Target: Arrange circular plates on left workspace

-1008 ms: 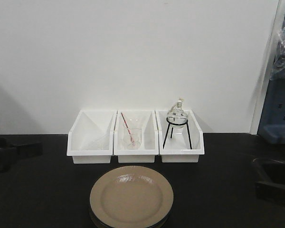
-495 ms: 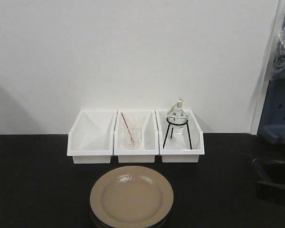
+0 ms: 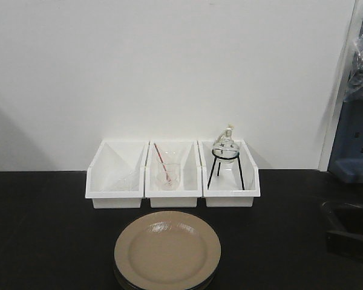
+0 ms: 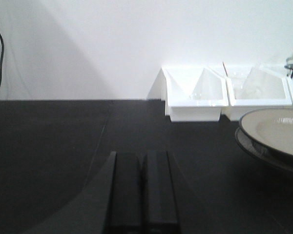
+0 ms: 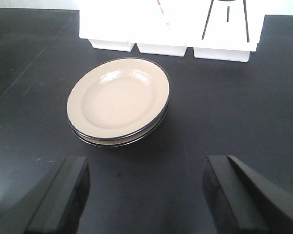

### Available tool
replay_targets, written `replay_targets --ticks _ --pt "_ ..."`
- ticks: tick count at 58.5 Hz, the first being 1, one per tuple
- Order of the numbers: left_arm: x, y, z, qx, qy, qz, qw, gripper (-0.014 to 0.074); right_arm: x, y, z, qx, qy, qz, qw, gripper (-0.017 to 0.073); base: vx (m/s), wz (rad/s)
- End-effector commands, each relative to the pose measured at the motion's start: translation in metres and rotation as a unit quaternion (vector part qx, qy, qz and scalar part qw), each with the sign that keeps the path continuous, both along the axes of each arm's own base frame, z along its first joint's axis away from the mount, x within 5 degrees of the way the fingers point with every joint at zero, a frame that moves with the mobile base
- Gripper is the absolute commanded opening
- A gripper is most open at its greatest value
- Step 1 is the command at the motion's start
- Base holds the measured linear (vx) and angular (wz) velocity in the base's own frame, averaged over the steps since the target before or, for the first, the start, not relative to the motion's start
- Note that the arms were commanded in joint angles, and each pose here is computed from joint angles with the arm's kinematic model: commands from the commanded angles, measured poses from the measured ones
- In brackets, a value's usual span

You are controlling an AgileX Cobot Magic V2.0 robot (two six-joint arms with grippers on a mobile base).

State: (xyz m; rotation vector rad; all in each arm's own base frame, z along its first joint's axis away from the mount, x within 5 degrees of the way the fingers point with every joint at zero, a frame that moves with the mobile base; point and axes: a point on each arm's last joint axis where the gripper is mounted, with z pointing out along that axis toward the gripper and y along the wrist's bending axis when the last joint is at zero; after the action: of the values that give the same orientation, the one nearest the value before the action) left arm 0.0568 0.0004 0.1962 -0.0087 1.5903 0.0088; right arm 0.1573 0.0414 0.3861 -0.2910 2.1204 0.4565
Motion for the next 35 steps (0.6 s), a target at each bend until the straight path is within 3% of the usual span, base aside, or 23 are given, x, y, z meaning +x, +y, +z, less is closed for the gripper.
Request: replay_targets --ticks 1,29,35 --pt "0.0012 0.0005 0.0014 -0.005 -0.022 0.003 1.000 -0.0008 0.0000 -0.0006 0.0135 0.015 -0.038 -0.011 0.999 0.0533 0.00 0.00" --pt "0.0017 0.0005 0.0010 -0.005 -0.019 0.003 1.000 -0.0007 0.0000 -0.0006 0.0135 0.015 -0.038 -0.011 0.999 0.0533 0.00 0.00" --pt "0.0017 0.0005 0.0010 -0.005 -0.019 0.003 1.000 -0.0007 -0.0018 -0.0056 0.0163 -0.004 -0.073 -0.033 0.997 0.0521 0.00 0.00"
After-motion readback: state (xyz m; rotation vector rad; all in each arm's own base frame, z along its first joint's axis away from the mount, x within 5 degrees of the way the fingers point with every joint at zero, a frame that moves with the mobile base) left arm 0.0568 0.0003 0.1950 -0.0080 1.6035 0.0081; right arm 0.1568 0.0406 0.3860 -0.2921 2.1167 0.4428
